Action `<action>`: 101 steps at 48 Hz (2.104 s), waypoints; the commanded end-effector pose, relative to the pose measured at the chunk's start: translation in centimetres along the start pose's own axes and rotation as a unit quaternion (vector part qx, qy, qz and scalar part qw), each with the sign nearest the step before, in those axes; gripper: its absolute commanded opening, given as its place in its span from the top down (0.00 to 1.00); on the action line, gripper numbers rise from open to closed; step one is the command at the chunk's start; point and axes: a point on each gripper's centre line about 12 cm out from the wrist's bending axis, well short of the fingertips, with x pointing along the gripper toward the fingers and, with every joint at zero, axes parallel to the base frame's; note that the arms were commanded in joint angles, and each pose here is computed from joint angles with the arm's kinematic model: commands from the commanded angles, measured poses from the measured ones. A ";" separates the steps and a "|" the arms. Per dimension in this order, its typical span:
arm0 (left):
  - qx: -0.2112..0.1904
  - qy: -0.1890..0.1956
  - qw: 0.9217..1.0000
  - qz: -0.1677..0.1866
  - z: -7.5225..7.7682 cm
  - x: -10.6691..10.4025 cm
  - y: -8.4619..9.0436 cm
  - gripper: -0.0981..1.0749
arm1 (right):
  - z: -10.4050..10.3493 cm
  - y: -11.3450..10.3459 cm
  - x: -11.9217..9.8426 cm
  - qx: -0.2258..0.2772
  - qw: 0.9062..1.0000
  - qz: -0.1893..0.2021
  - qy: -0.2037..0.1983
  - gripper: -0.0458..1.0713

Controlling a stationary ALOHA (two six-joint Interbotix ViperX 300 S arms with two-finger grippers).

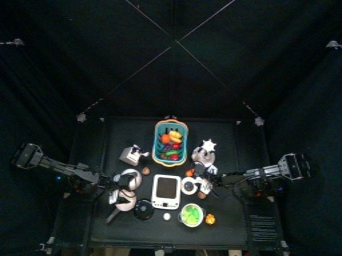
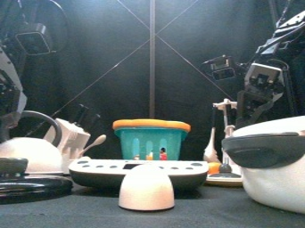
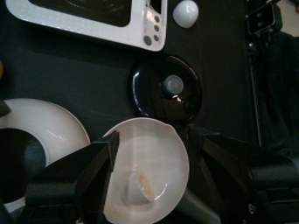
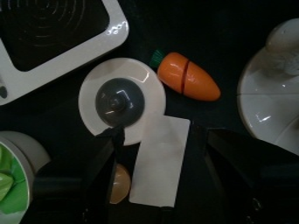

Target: Grab egg bottom

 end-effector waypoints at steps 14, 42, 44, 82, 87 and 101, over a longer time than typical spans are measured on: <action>0.066 -0.091 0.993 -0.027 3.7 2.3 -2.5 0.10 | 1.3 0.3 -0.9 -0.004 1.000 0.009 -0.026 0.12; 0.249 -0.079 0.965 -0.040 8.0 11.7 -6.1 0.10 | 1.1 0.0 -0.9 -0.009 1.000 0.004 -0.026 0.12; 0.257 -0.083 0.962 -0.043 8.3 12.3 -6.4 0.10 | 1.1 0.0 -0.9 -0.012 1.000 0.003 -0.026 0.12; 0.271 -0.077 0.958 -0.054 9.0 19.6 -7.4 0.11 | 0.4 -0.3 -0.7 -0.020 1.000 -0.001 -0.020 0.12; 0.269 -0.071 0.959 -0.057 8.5 20.0 -7.7 0.11 | 0.3 -0.3 -0.7 -0.019 1.000 -0.001 -0.019 0.12; 0.262 -0.054 0.962 -0.058 7.4 20.7 -8.0 0.11 | 0.3 -0.3 -0.7 -0.020 1.000 -0.002 -0.018 0.12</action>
